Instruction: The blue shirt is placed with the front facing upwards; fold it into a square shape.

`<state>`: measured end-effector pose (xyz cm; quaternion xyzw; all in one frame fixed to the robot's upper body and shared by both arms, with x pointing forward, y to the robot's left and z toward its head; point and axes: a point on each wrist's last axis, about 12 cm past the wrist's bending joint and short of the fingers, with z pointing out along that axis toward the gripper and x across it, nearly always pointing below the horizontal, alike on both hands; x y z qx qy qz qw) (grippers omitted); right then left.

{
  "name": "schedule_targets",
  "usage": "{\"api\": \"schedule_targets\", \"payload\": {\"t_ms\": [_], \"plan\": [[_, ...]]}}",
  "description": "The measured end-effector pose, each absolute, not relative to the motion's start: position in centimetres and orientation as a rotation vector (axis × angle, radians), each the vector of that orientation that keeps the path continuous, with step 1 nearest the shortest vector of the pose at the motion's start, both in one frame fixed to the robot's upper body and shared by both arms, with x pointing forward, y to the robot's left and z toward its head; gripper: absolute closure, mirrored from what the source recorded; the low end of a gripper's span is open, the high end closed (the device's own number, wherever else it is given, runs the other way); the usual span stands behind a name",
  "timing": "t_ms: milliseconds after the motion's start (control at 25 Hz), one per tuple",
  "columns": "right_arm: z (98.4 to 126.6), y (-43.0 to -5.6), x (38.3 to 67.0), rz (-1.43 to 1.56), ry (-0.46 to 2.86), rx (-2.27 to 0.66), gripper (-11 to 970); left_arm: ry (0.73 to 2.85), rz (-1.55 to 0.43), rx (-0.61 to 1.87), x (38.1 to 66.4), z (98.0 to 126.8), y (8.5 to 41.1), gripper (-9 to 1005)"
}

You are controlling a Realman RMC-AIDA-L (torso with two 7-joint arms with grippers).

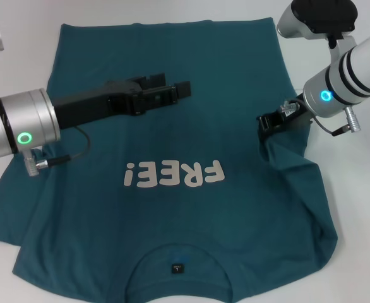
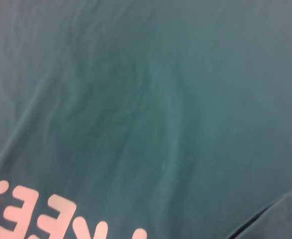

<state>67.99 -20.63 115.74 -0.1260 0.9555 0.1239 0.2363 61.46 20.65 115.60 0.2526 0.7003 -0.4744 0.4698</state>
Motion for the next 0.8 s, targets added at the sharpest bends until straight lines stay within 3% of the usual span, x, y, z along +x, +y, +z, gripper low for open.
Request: {"api": "schedule_targets", "payload": {"t_ms": [800], "plan": [[115.3, -19.0, 68.1, 0.353, 2.598, -0.367, 882, 1.726, -1.158, 0.600, 61.0, 115.0, 21.2, 149]]}}
